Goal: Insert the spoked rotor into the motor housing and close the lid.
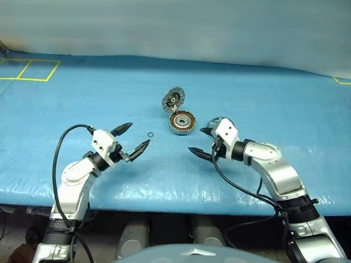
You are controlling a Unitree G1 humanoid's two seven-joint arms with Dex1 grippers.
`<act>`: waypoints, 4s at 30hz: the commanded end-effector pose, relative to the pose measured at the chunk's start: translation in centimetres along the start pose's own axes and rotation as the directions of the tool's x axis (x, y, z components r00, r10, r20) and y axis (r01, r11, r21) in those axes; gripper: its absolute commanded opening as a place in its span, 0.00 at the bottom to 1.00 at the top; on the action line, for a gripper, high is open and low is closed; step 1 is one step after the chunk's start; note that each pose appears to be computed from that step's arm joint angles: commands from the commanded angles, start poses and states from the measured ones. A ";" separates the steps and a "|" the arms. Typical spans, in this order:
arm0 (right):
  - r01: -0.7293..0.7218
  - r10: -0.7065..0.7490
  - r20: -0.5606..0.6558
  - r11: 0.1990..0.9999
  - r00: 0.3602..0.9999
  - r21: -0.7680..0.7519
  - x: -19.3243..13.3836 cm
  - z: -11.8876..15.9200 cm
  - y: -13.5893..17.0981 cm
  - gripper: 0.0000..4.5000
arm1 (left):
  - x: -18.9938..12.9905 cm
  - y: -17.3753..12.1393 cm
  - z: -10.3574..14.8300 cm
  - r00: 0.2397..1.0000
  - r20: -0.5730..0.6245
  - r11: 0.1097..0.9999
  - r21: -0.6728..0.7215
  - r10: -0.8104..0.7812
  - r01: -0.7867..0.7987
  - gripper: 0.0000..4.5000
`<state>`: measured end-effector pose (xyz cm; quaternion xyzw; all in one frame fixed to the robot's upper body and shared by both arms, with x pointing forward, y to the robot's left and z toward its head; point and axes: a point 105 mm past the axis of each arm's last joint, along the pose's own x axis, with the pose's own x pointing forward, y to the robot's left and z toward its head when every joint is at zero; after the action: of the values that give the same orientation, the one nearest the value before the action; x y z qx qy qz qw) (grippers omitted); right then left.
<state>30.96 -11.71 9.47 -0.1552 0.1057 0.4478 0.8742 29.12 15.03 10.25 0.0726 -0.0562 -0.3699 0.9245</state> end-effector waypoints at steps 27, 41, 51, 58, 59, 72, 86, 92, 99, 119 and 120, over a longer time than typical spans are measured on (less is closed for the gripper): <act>-0.047 0.045 -0.024 0.994 0.999 -0.099 0.7 1.0 -0.3 0.99 | 0.7 0.3 1.0 0.998 0.053 0.998 0.055 0.020 -0.023 1.00; -0.265 0.061 -0.377 0.814 0.924 -0.517 2.3 1.7 -2.3 0.99 | 1.3 -1.0 -0.1 0.998 0.067 1.000 0.009 0.022 -0.022 1.00; -0.444 0.081 -0.510 0.620 0.856 -0.647 6.0 4.4 -3.6 0.99 | 1.0 -2.5 -0.9 0.996 0.073 0.999 -0.030 0.047 -0.045 1.00; -0.499 0.103 -0.561 0.607 0.821 -0.619 7.3 3.5 -3.8 0.99 | 0.4 -2.5 -1.2 0.995 0.063 0.997 -0.030 0.077 -0.075 1.00; -0.504 0.108 -0.565 0.609 0.818 -0.613 7.5 3.3 -3.8 0.99 | 0.4 -2.5 -1.2 0.995 0.062 0.997 -0.030 0.079 -0.077 1.00; -0.569 0.177 -0.621 0.640 0.764 -0.517 8.8 1.0 -3.1 0.79 | -0.1 -2.7 -1.6 0.994 0.047 0.994 -0.040 0.102 -0.101 1.00; -0.444 0.337 -0.317 0.811 0.887 -0.380 8.5 3.0 1.8 0.46 | -0.3 -2.6 -1.6 0.994 0.033 0.994 -0.036 0.105 -0.104 1.00; -0.395 0.314 -0.282 0.867 0.906 -0.303 6.4 2.0 4.2 0.46 | -0.2 -3.0 -2.0 0.995 0.023 0.994 -0.048 0.097 -0.096 1.00; -0.250 0.202 -0.299 0.959 0.933 -0.133 5.2 0.7 5.1 0.46 | -0.2 -3.3 -2.2 0.995 0.018 0.994 -0.054 0.094 -0.092 1.00; -0.051 0.105 -0.327 0.984 0.939 0.168 4.6 0.3 8.4 0.46 | -0.6 -3.7 -2.5 0.996 0.001 0.994 -0.052 0.094 -0.094 1.00; -0.046 0.104 -0.330 0.983 0.938 0.179 4.8 0.2 8.4 0.46 | -0.5 -3.7 -2.5 0.996 0.001 0.994 -0.052 0.094 -0.093 1.00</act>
<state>27.13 -3.53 7.98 -0.1639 0.2687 0.4382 0.8420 26.71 13.47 5.61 0.0350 -0.0218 -0.3203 0.9464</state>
